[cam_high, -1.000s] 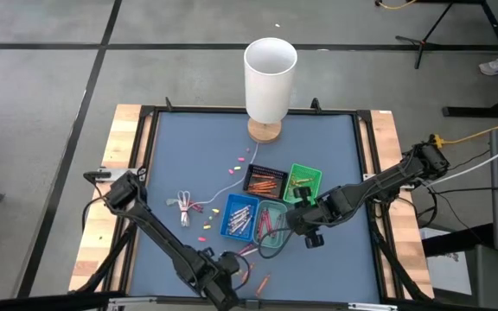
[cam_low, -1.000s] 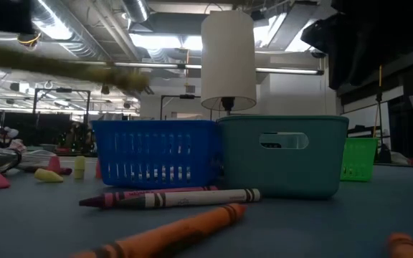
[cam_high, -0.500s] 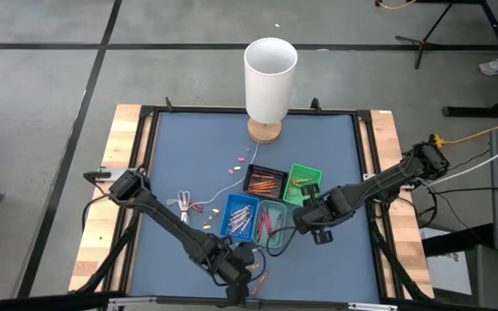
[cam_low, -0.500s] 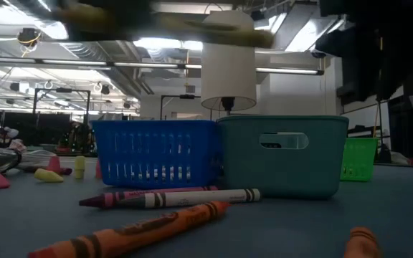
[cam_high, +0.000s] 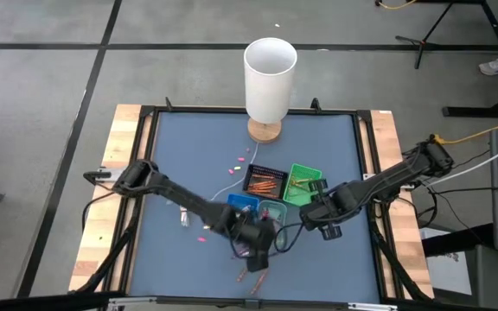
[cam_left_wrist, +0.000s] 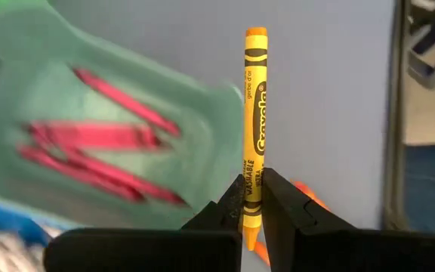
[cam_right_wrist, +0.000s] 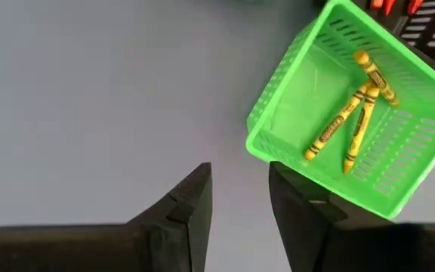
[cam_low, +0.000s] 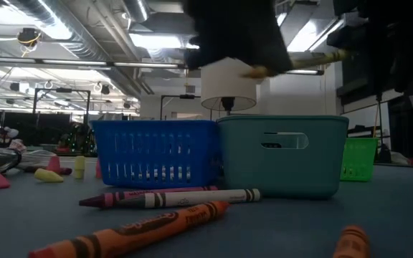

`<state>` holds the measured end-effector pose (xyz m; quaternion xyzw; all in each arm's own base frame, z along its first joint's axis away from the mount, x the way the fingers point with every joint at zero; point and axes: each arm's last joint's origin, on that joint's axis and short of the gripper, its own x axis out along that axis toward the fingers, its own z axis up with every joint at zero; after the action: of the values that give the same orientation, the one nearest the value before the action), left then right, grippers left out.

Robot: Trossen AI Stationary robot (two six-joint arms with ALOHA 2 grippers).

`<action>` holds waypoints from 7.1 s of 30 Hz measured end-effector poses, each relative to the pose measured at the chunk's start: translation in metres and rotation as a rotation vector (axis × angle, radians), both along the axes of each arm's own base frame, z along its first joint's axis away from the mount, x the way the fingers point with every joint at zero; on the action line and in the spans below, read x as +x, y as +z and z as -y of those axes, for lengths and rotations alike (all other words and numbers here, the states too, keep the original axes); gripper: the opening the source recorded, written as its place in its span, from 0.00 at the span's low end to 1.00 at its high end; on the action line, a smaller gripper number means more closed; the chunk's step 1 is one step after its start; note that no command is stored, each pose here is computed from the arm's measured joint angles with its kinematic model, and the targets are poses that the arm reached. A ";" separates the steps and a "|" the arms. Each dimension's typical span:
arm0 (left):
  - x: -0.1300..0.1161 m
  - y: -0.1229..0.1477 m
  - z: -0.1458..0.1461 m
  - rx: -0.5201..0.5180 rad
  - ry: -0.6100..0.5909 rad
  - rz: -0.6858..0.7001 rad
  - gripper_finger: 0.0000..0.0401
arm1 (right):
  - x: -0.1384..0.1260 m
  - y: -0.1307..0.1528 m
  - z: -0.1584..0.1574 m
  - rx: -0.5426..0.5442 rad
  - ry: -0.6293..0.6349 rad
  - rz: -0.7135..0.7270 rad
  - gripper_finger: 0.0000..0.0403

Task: Sort crayons
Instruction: Put the yellow crayon into the green bin, then put the orange crayon into the black bin

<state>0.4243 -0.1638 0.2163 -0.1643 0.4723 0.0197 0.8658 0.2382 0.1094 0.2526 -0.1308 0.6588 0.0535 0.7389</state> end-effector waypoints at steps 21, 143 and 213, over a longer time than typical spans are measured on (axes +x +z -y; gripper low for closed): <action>0.062 0.035 -0.163 0.100 0.199 0.488 0.04 | -0.014 0.008 0.003 0.082 -0.111 -0.088 0.33; -0.143 0.028 0.086 0.184 -0.026 0.400 0.21 | 0.084 -0.068 -0.174 0.290 0.313 0.511 0.33; -0.143 0.028 0.087 0.177 -0.024 0.407 0.21 | 0.127 -0.112 -0.161 0.223 0.313 0.287 0.04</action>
<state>0.2817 -0.2505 0.2446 -0.0825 0.2860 0.0170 0.9545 0.3655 0.2703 0.1407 -0.1550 0.5089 0.2207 0.8175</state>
